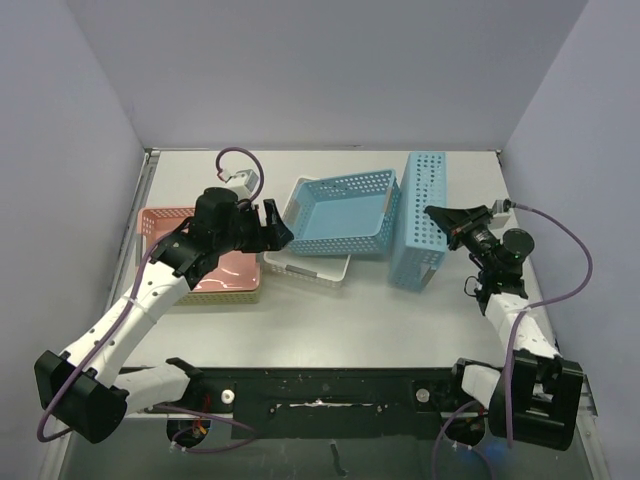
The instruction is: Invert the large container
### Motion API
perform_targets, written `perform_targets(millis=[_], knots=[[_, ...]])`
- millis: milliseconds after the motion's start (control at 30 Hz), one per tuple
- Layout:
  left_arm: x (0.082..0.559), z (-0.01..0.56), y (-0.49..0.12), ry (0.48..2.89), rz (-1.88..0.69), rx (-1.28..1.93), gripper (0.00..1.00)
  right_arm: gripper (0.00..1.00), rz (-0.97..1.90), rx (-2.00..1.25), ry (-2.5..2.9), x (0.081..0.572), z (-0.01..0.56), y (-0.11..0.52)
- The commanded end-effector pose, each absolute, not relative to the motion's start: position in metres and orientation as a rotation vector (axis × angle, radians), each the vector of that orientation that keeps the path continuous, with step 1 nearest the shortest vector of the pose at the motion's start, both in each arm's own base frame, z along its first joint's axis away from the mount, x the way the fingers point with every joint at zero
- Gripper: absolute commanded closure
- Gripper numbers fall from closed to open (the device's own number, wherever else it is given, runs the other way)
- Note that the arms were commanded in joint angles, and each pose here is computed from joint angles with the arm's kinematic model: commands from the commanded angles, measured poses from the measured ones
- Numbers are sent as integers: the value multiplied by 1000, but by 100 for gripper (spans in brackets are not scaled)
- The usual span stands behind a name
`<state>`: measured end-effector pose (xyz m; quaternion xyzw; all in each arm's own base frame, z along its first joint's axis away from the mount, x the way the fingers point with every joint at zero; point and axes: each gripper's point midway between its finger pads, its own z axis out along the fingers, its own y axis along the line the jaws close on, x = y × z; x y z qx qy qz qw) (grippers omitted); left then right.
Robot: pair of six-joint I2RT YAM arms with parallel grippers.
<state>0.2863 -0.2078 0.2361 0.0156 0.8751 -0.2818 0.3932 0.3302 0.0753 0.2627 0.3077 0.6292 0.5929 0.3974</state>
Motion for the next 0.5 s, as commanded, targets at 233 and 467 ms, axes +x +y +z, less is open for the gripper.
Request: perform_targets(millis=[233,467], knots=[[296,269,-213,2107,-744,67,26,100,1627,751,1432,349,276,82],[292,268,-210,2114,-735,70,26,100,1656,871,1525,343,226,77]])
